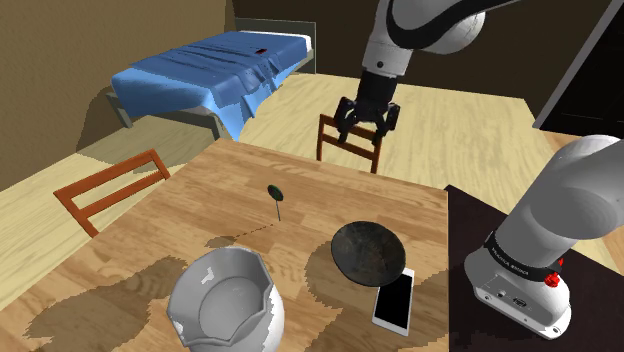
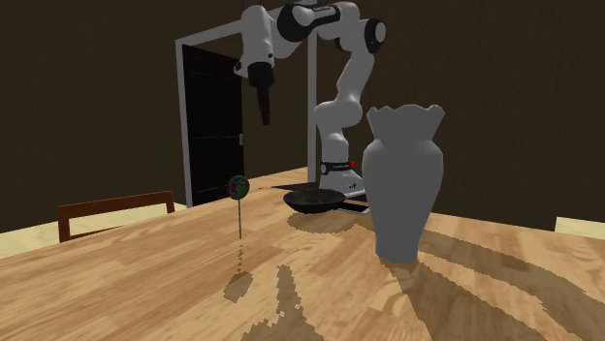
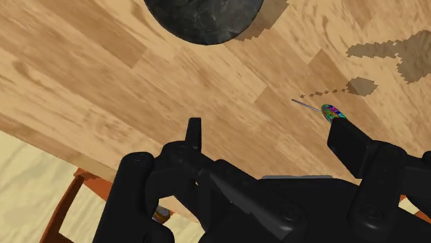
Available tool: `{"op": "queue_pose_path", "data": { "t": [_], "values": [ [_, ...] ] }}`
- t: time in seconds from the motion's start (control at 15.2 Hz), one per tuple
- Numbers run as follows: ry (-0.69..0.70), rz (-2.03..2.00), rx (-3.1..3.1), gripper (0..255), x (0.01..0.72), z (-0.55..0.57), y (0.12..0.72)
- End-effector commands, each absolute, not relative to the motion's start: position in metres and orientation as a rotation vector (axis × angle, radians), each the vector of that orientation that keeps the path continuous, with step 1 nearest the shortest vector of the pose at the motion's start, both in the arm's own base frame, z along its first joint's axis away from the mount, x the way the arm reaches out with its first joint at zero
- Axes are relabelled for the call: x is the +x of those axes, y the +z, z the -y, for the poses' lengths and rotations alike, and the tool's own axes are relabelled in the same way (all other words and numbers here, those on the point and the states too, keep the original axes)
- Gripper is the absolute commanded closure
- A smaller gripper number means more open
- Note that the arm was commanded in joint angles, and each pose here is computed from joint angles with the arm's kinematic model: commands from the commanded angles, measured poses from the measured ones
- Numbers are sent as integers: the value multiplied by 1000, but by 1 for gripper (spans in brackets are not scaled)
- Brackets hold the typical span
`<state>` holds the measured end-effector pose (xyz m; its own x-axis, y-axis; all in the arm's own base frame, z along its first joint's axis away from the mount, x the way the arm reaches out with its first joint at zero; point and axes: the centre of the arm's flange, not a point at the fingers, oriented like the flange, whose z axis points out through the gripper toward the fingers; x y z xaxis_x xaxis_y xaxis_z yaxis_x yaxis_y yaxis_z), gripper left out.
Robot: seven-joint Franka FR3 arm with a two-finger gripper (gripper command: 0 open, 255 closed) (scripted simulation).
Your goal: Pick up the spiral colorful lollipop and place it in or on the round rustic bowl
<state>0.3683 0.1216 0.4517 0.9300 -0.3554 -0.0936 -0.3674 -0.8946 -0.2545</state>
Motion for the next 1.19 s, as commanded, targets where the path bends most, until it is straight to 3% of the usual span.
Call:
{"op": "queue_pose_path", "data": {
  "t": [0.0,1.12],
  "values": [
    [80,-622,-2784,0,381,-140,436],
    [201,-1206,-2455,0,495,-256,319]
  ]
}}
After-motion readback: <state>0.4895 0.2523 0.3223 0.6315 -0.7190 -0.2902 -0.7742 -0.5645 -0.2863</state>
